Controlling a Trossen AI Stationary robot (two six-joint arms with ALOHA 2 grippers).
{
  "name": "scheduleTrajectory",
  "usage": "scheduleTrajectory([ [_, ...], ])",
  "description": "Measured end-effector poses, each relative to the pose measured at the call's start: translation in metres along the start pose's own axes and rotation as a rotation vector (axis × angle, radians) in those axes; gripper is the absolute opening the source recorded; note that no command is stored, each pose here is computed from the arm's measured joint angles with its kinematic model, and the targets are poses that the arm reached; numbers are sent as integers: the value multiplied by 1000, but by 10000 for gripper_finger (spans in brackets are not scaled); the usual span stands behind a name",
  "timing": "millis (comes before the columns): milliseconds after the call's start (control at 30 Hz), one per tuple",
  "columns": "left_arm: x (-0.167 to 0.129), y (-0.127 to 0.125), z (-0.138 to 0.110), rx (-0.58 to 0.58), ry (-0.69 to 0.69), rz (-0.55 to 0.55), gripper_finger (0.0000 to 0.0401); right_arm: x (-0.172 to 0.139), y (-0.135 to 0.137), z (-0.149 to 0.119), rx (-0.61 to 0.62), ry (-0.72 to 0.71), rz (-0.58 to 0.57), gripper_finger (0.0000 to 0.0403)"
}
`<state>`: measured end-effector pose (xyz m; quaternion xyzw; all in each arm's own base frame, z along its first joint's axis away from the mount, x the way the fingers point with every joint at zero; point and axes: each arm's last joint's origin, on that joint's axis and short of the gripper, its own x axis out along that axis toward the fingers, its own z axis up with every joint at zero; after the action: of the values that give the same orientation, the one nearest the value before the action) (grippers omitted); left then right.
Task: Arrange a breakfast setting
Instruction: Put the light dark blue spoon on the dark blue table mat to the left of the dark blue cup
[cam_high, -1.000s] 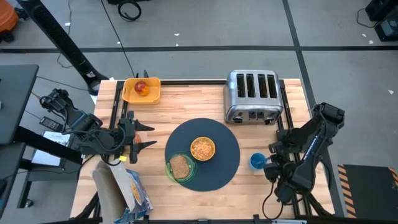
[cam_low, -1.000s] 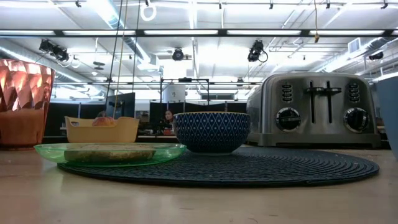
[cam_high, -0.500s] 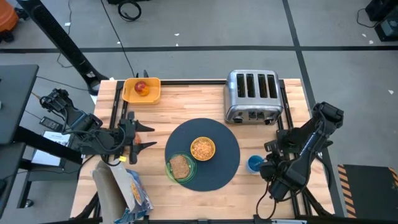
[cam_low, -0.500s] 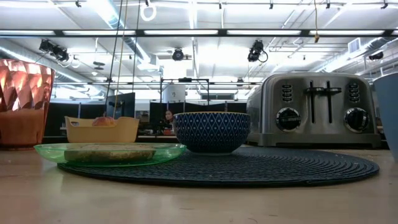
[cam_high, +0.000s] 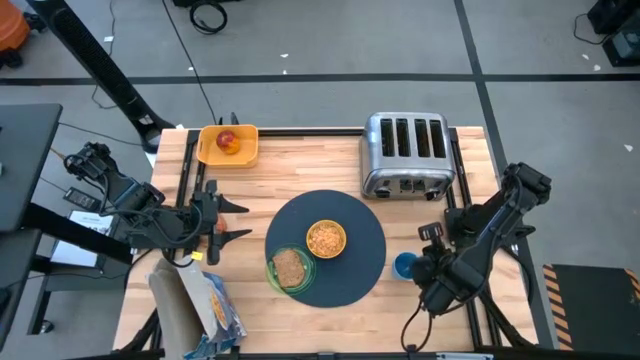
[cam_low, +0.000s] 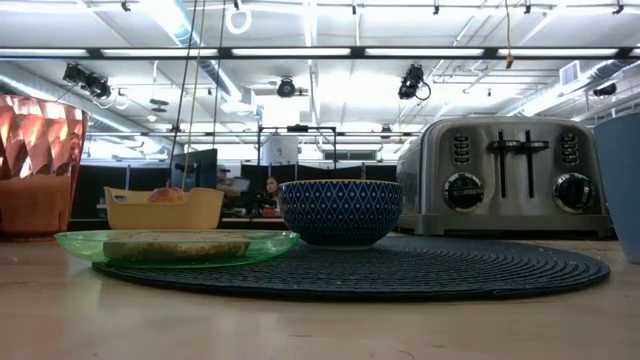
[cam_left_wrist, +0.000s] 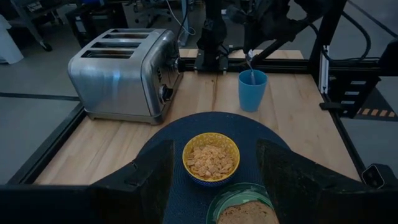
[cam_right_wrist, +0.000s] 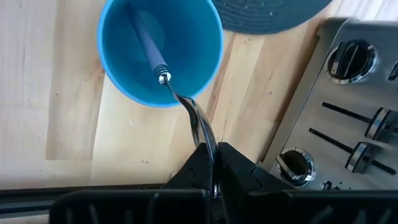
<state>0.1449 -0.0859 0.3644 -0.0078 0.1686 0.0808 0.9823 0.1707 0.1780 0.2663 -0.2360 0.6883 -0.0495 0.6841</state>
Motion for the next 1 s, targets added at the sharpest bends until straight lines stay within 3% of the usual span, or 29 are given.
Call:
scheduleTrajectory([
  [500, 0, 0, 0, -27, -1, 0, 231, -16, -39, -15, 60, -50, 138, 16],
  [1000, 0, 0, 0, -53, 0, 0, 231, -38, -92, -62, 157, -191, 365, 16],
])
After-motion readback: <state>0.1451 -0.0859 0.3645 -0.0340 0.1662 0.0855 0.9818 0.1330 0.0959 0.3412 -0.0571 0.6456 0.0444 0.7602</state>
